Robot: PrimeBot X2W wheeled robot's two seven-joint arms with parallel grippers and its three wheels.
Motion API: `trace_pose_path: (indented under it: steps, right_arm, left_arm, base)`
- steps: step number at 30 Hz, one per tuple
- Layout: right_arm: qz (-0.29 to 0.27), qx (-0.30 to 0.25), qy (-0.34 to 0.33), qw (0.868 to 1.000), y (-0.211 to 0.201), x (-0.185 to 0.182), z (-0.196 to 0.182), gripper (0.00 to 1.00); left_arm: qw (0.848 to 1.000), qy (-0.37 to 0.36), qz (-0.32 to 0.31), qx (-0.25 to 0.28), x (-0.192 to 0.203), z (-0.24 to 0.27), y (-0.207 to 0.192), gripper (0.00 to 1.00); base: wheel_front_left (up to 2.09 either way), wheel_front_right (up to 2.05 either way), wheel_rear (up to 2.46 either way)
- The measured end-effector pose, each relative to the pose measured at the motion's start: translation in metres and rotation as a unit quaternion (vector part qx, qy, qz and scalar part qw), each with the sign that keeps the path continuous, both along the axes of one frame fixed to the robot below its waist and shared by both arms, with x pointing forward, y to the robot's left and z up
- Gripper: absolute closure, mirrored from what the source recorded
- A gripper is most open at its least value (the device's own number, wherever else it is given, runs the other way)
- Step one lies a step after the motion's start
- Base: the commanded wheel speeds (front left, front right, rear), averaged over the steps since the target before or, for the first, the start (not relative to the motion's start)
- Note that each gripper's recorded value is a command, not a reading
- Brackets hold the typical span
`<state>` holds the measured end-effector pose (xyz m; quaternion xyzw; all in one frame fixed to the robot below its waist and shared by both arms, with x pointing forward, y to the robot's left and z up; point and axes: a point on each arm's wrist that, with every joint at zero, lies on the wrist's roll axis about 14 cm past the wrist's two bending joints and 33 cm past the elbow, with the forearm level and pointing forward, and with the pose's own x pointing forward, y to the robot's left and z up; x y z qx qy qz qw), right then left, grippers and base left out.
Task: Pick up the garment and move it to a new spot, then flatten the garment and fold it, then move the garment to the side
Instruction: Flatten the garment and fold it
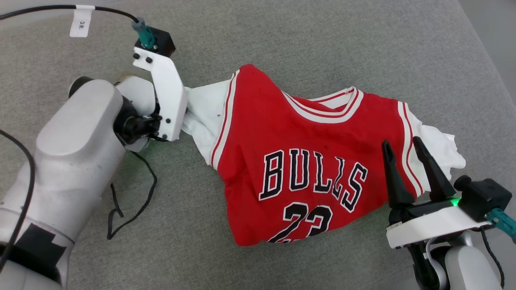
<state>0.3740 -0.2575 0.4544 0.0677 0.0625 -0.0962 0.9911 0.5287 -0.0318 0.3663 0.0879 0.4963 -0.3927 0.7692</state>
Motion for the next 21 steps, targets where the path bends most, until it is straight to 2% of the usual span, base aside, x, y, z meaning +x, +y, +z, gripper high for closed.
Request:
trace_pose_path:
  steps: [5, 11, 17, 21]
  right_arm:
    - [-0.002, -0.005, 0.0, 1.0, -0.004, 0.003, 0.001, 0.0]
    - [0.005, -0.007, -0.003, 1.0, -0.002, 0.008, 0.007, 0.0]
    - [0.023, -0.013, -0.014, 1.0, 0.007, 0.014, 0.021, 0.0]
    - [0.033, -0.01, -0.022, 0.999, 0.013, 0.017, 0.032, 0.0]
  left_arm:
    - [1.0, -0.012, -0.009, 0.004, -0.004, -0.001, -0.002, 1.0]
    - [0.997, -0.071, 0.004, -0.006, -0.001, 0.015, 0.01, 1.0]
    - [0.986, -0.156, 0.055, -0.028, 0.01, 0.053, 0.047, 1.0]
    - [0.974, -0.199, 0.098, -0.043, 0.002, 0.073, 0.074, 1.0]
  base:
    - [0.0, 0.0, 0.0]
    - [0.0, 0.0, 0.0]
    - [0.0, 0.0, 0.0]
    - [0.0, 0.0, 0.0]
